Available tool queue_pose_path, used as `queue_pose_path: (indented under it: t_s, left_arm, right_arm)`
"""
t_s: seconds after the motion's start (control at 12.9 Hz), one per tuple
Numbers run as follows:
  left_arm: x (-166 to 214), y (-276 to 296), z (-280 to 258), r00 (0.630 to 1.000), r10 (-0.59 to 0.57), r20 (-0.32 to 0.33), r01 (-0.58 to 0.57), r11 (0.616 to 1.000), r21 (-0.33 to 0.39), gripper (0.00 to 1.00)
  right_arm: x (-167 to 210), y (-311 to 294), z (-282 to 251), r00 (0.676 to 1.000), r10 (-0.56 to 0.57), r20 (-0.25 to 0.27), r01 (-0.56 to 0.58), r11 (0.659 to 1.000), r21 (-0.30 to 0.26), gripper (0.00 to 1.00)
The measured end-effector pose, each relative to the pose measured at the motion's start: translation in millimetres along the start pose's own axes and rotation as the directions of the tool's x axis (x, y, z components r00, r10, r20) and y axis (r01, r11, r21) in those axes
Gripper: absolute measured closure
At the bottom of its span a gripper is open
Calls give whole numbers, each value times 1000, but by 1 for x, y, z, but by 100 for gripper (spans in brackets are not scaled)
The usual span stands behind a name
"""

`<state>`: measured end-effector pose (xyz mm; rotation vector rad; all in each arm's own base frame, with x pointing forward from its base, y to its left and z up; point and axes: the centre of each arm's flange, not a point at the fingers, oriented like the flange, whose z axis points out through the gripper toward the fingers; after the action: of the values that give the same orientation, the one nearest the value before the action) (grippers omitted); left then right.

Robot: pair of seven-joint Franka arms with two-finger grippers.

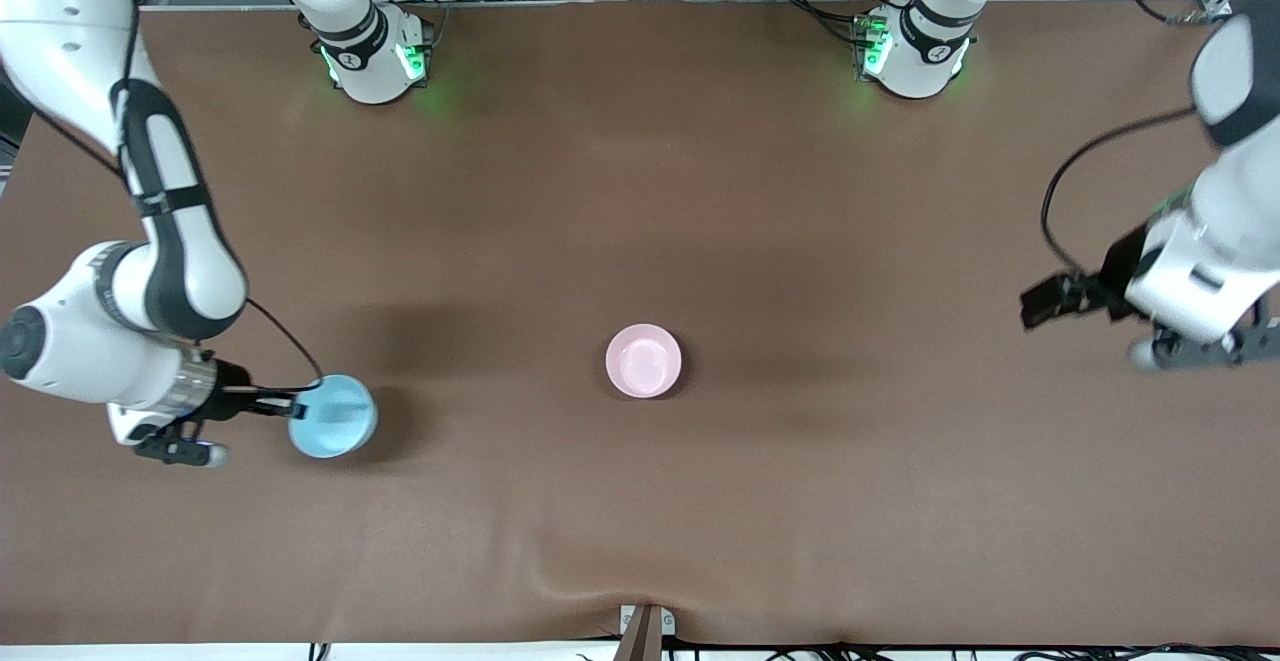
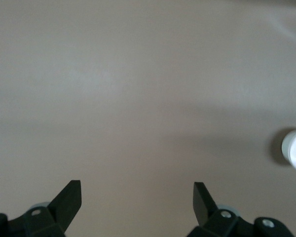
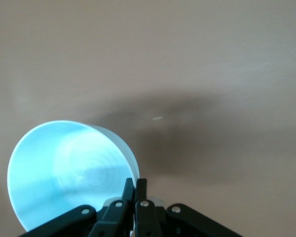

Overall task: Stack pink and blue bowls on white bowl
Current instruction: 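Lift the blue bowl with the right gripper while the left gripper retracts, then place the blue bowl onto the pink bowl with the right gripper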

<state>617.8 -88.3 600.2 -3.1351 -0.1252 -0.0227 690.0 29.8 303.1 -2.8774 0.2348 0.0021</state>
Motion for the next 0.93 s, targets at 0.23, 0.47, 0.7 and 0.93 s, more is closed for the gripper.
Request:
queue_pose_path:
  t_s: [0.23,0.47,0.7,0.93]
  left_arm:
    - [-40,-2,-44,999,33,26,-33,999,-9,0]
    - [-59,-28,-65,999,52,17,-51,998,-39,0]
    - [-72,-36,-59,998,52,36,-50,998,-39,0]
    - [-69,-36,-52,998,57,17,-56,998,-41,0]
  right_arm:
    - [-29,-122,10,1000,-7,7,7,1000,8,97]
    - [-58,-204,19,1000,8,10,-9,1000,19,97]
    - [-86,-264,45,999,12,34,-13,1000,19,97]
    - [-125,-321,71,999,3,39,-4,1000,24,97]
